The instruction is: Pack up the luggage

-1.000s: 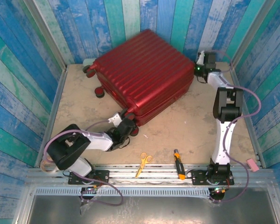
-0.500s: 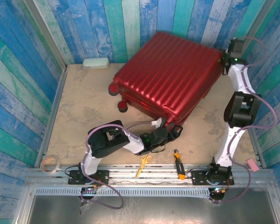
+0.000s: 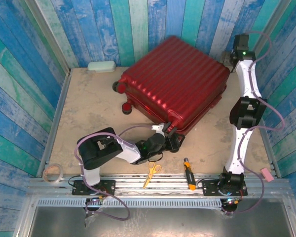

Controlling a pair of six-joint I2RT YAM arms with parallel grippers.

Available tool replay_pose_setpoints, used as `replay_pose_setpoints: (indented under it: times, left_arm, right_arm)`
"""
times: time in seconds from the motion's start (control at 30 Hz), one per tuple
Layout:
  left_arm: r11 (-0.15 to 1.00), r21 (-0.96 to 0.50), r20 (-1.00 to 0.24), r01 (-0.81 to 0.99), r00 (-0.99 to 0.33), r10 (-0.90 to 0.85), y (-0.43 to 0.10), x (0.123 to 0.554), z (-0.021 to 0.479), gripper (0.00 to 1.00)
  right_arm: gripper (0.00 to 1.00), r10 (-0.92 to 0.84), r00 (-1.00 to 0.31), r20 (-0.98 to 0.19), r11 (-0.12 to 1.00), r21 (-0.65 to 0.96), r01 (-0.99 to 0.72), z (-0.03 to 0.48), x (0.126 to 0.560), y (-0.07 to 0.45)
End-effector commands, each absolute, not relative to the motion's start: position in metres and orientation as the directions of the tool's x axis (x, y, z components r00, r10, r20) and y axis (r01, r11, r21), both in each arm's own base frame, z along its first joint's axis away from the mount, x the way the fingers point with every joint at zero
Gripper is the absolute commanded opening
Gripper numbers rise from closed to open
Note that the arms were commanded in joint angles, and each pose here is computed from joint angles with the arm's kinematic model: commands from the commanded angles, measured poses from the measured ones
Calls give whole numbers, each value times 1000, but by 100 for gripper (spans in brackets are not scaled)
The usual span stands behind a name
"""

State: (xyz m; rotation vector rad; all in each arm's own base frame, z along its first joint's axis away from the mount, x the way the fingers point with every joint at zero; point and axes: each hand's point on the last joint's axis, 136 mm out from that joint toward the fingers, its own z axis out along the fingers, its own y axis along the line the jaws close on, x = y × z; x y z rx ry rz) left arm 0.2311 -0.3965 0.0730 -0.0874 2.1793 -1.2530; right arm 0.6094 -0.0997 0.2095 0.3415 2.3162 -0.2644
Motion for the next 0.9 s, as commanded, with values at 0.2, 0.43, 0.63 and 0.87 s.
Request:
replay_pose_setpoints:
  times: [0.2, 0.43, 0.63, 0.87]
  left_arm:
    - [554, -641, -757, 531, -557, -343, -364, 236, 191, 93]
    - [777, -266, -936, 570, -347, -66, -297, 231, 198, 93]
    - [587, -70, -928, 807, -268, 258, -304, 184, 172, 93]
    - [643, -14, -945, 765, -221, 242, -280, 188, 180, 97]
  right_arm:
    - [100, 179, -783, -596, 930, -156, 331, 212, 541, -90]
    - [100, 233, -703, -671, 951, 8, 308, 270, 496, -65]
    - [100, 274, -644, -714, 955, 124, 268, 286, 461, -40]
    - [98, 263, -677, -687, 963, 140, 232, 273, 428, -28]
